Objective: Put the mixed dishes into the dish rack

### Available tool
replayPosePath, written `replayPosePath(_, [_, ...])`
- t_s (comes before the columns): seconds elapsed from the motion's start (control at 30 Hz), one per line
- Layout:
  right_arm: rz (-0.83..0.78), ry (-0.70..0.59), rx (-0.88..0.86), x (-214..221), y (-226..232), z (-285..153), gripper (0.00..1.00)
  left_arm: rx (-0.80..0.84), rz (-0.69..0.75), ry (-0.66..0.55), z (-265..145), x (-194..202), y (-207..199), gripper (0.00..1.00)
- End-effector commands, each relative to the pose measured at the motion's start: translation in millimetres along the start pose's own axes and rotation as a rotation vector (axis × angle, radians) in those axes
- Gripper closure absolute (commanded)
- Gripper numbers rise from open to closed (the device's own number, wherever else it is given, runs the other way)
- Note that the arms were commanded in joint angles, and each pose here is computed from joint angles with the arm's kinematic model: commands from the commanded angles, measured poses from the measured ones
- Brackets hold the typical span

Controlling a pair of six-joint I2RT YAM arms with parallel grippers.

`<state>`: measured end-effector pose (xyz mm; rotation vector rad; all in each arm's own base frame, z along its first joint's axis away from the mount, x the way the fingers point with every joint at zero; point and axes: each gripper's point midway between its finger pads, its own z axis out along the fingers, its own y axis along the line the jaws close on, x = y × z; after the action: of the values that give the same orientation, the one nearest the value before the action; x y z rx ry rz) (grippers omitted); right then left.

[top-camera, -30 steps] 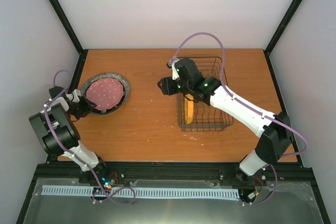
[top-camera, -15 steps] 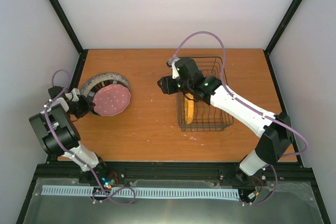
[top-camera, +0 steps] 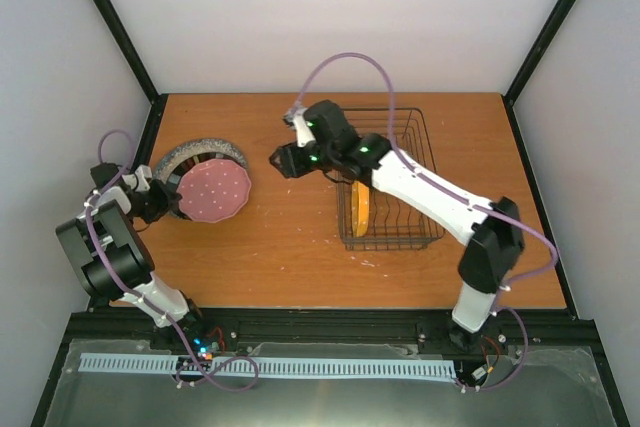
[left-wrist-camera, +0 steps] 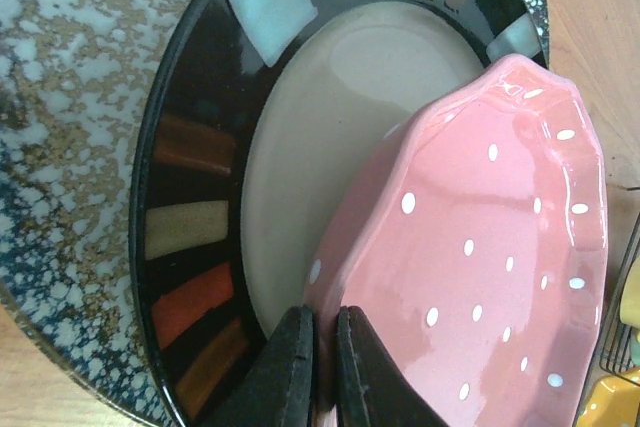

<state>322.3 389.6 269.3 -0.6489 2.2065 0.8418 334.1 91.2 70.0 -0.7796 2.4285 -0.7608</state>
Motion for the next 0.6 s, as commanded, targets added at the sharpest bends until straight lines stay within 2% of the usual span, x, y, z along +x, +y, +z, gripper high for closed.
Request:
replayPosePath(0.0, [-0.082,0.148,-0.068,19.4,34.4,38.7,0.40,0.116,0.067,-0.041,-3.8,-13.9,-24.3,0.99])
replayPosePath(0.2, [-0.023,0.358,-0.007,53.1,19.5,112.5,0.37,0.128,0.063,-0.034,3.4,-10.5,-19.7,0.99])
replayPosePath(0.43, [0.018,0.426,0.139,69.3,-10.8,147.5,0.32,0.135,0.069,-0.040,4.4,-13.8,-20.5,0.99])
replayPosePath(0.57, [0.037,0.476,0.161,88.5,-20.3,159.1,0.33,0.139,0.074,-0.044,4.0,-14.3,-21.7,0.99])
